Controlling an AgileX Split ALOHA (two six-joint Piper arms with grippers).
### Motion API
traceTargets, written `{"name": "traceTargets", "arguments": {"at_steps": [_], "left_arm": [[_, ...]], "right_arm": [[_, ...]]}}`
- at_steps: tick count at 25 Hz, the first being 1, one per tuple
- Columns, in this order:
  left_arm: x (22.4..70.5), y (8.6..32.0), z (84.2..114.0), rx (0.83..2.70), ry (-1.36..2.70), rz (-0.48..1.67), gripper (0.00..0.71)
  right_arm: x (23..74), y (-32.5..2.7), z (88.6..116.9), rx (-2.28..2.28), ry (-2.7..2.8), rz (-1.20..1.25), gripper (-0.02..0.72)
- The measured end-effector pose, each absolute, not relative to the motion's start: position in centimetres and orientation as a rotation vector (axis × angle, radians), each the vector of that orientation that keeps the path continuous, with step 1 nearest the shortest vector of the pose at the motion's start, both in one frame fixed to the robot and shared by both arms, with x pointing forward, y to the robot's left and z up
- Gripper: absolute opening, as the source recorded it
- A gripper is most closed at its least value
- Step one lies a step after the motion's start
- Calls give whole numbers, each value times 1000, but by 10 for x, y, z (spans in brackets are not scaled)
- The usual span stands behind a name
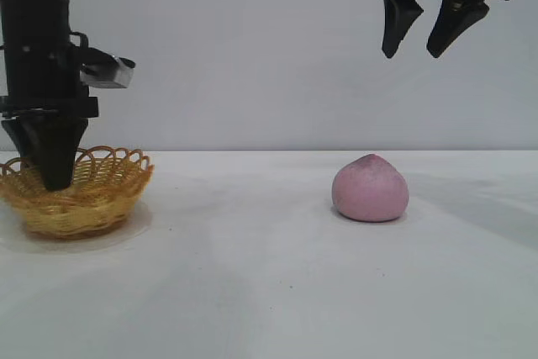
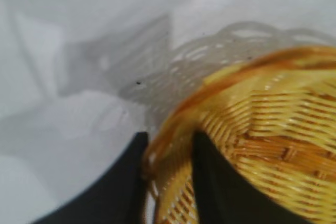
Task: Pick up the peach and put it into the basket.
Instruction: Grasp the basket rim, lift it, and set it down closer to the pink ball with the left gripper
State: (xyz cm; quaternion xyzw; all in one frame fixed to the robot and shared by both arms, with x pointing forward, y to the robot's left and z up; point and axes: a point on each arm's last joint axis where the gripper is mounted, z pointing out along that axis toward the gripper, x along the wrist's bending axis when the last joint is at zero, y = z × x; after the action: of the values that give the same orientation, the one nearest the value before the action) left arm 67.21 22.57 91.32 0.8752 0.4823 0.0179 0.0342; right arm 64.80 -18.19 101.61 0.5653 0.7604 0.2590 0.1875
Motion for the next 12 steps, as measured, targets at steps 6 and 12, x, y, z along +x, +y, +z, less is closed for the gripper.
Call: {"name": "traceTargets", "arguments": {"at_steps": [6, 12], "left_arm": [[669, 243, 921, 2331, 1709, -165, 55], [643, 239, 945, 1887, 1794, -238, 0]], "right_arm": [[648, -182, 1016, 1591, 2140, 729, 396], [648, -181, 1016, 1599, 2138, 735, 396]]}}
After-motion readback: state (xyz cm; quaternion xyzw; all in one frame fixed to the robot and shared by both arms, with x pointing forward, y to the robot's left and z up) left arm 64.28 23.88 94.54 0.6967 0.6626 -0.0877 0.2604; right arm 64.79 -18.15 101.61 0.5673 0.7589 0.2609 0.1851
